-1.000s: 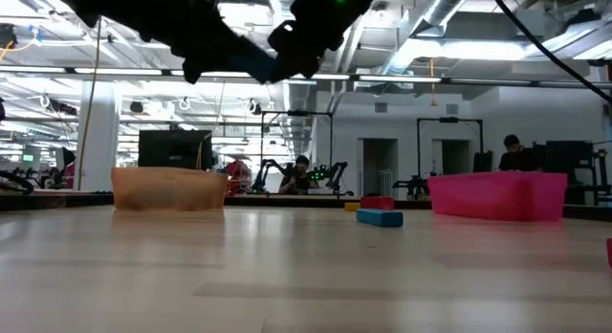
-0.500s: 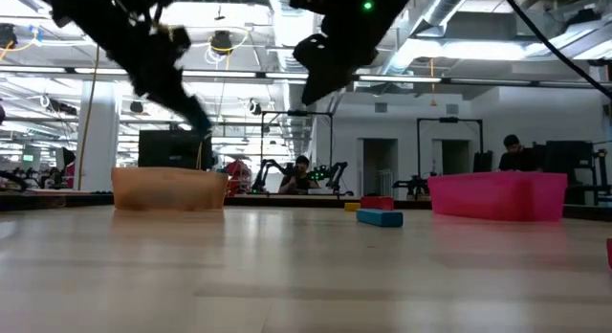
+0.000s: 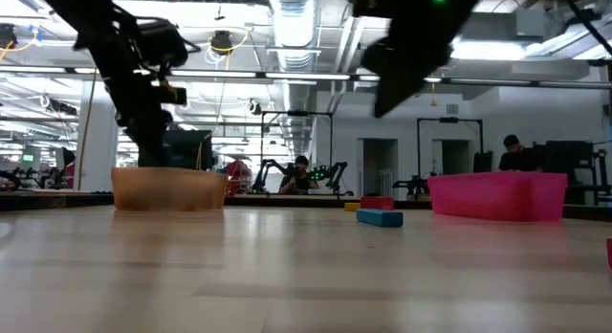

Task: Sort blocks
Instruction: Put the blue rectangle block into the orange bin, then put the yellow rectangle block into the red bin

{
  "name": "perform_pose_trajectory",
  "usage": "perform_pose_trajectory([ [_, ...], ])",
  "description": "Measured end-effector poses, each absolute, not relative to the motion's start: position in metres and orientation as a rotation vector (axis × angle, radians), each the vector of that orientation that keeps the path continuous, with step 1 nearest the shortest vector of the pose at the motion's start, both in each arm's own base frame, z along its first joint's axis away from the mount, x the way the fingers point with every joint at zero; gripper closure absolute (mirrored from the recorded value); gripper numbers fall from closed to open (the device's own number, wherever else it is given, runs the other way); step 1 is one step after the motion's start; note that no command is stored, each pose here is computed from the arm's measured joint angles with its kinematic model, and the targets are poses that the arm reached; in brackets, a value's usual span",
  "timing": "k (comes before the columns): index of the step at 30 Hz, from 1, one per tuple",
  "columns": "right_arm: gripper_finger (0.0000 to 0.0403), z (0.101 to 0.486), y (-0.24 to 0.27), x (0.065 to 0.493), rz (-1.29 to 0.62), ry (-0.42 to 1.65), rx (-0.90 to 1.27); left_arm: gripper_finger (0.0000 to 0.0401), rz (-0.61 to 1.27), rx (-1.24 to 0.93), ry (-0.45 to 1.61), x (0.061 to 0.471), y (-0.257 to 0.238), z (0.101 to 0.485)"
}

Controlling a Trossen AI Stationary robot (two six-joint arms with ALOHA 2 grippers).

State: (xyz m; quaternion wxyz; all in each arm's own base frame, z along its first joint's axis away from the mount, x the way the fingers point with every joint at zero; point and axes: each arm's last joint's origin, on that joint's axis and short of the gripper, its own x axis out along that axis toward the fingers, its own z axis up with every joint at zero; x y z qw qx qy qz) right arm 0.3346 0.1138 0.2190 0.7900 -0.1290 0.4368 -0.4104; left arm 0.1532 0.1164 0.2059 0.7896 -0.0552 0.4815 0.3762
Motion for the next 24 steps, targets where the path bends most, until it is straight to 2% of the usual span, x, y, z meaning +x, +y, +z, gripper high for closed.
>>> perform_pose_trajectory([
  [7,0.0155,0.211,0.093,0.327,-0.931,1.074,-0.172,0.0251,0.778,-0.126,1.070,0.156,0.122,0.199],
  [16,0.0155,0.199,0.033,0.349,-0.735,1.154,-0.001,0.0177,0.780,-0.120,1.012,0.154,0.120,0.207],
  [24,0.0155,0.198,-0.017,0.356,-0.657,1.219,0.079,0.0157,0.727,-0.146,0.916,0.150,0.114,0.219],
])
